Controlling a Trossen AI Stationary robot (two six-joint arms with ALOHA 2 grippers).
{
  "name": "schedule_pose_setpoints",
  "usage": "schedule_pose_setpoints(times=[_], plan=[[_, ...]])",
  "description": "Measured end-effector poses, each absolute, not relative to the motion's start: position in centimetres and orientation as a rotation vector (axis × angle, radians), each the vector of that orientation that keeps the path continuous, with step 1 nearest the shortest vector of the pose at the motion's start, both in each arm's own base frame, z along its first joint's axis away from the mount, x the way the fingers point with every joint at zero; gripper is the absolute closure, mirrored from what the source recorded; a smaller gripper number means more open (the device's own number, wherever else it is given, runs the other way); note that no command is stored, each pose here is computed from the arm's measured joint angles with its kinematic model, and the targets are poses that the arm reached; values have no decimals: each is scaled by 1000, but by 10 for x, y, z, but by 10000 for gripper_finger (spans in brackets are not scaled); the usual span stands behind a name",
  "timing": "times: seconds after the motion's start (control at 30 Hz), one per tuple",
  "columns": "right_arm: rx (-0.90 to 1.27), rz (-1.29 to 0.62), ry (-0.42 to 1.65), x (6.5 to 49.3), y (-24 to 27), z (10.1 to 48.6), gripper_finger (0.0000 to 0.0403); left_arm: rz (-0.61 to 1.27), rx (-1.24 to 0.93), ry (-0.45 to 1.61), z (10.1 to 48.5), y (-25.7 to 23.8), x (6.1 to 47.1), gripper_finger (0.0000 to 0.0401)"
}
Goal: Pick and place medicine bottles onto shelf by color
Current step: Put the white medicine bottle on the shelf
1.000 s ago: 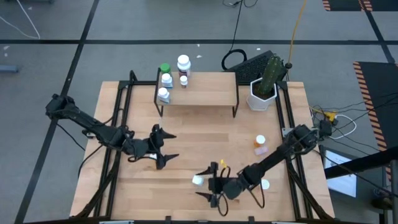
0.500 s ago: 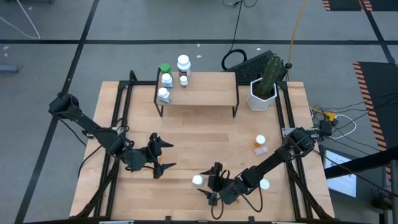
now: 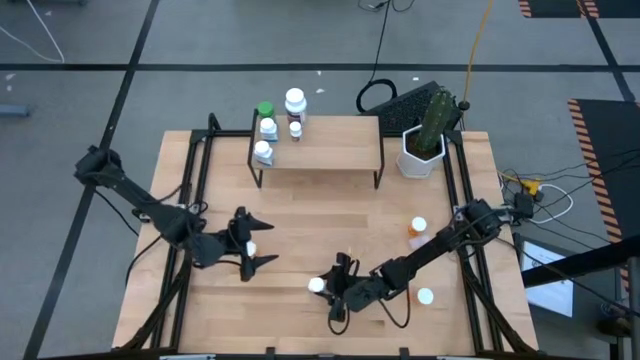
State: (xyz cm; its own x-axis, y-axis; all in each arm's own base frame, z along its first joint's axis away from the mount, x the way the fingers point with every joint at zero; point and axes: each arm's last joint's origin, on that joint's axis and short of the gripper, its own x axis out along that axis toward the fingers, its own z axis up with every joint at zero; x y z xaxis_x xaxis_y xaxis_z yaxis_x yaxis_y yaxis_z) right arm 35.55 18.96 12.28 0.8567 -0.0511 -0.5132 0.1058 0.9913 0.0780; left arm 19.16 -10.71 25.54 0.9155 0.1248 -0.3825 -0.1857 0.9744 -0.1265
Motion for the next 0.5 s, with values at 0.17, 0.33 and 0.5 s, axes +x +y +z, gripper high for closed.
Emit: schedule_pose_setpoints(times=[0.17,0.33,0.5], plan=[[43,-12,506,365,174,145,246,190,-119,322,272,-95,176,6],[-56,-1,450,381,124,192,231,278,-33,269,284,-82,165,6],[-115,-2,435,398,42,236,232,334,28,323,280,-70,162,6]])
